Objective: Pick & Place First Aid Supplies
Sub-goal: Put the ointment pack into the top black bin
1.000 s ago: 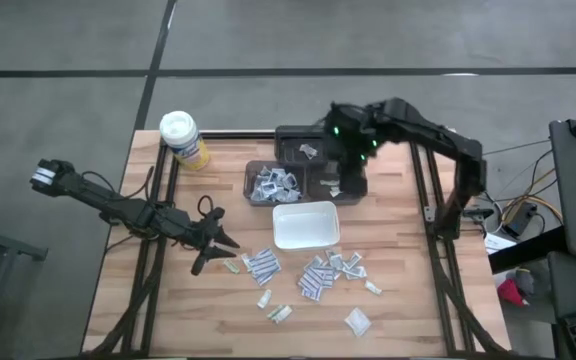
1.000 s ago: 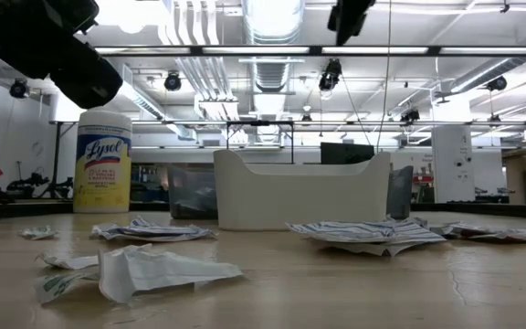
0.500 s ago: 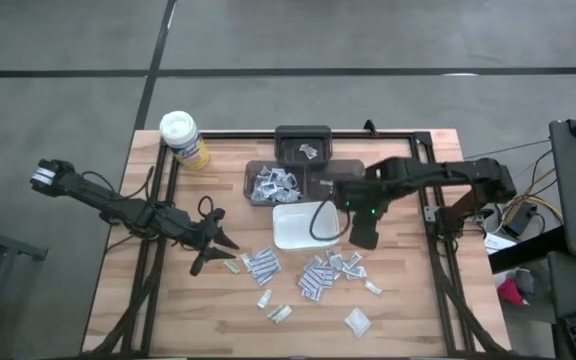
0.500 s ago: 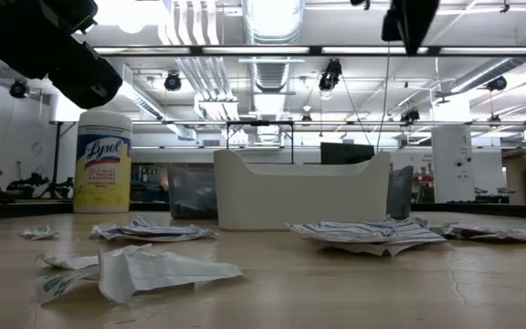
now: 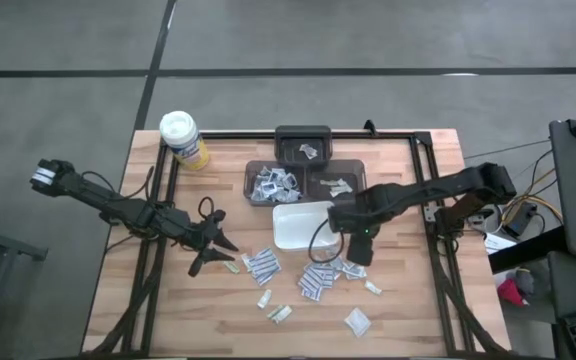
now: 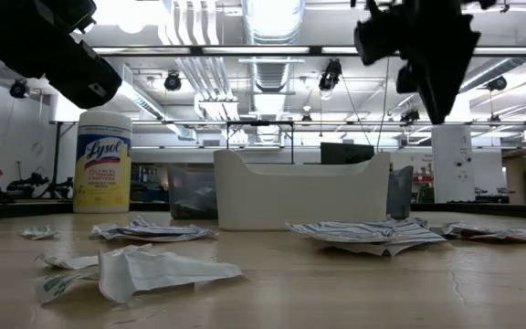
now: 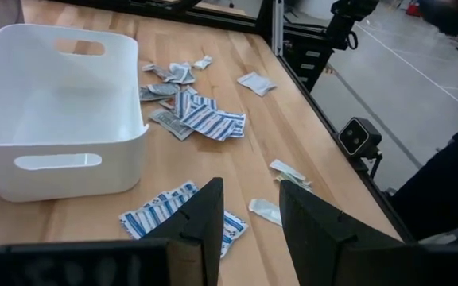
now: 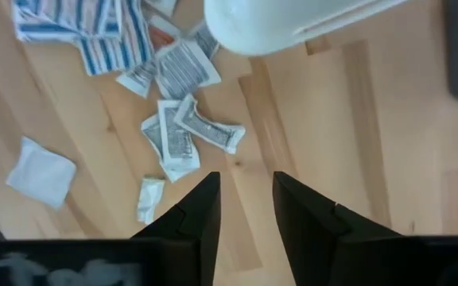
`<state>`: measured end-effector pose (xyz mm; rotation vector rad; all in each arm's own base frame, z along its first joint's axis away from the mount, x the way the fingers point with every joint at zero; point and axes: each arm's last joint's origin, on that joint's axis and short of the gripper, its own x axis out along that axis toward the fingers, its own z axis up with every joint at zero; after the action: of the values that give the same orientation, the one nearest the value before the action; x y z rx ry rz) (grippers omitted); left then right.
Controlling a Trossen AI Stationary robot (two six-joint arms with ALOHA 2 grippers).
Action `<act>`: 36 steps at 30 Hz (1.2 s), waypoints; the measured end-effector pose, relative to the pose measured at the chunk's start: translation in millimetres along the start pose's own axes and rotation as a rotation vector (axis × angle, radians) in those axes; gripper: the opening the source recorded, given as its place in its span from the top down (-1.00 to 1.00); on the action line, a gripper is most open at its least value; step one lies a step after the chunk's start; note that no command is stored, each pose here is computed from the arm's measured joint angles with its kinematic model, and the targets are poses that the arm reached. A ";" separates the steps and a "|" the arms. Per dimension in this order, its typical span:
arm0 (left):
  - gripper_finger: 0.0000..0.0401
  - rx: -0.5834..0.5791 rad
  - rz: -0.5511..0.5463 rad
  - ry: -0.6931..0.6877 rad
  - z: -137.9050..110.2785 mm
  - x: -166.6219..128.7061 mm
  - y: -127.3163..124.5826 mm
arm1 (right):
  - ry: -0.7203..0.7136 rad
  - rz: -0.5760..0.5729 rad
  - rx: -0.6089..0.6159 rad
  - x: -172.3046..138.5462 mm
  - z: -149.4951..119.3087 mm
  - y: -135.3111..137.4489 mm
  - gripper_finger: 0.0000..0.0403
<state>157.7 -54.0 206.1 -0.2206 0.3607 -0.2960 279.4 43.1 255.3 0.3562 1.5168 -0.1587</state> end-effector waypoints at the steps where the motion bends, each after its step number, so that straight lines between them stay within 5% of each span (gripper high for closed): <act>1: 0.42 0.000 0.000 0.000 0.0 0.0 0.0 | 0.009 -0.003 0.001 4.4 -1.2 -1.1 0.41; 18: 0.42 0.007 -0.004 0.015 -1.4 0.0 0.2 | -0.010 0.069 0.098 69.7 -13.8 -7.9 0.29; 36: 0.42 0.011 -0.016 0.021 -1.8 0.0 -0.1 | -0.052 0.041 0.214 91.0 -25.5 -2.8 0.25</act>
<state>157.0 -54.5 204.6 -0.2102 0.3783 -0.3164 259.5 59.5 164.3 0.5489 1.4439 -0.2967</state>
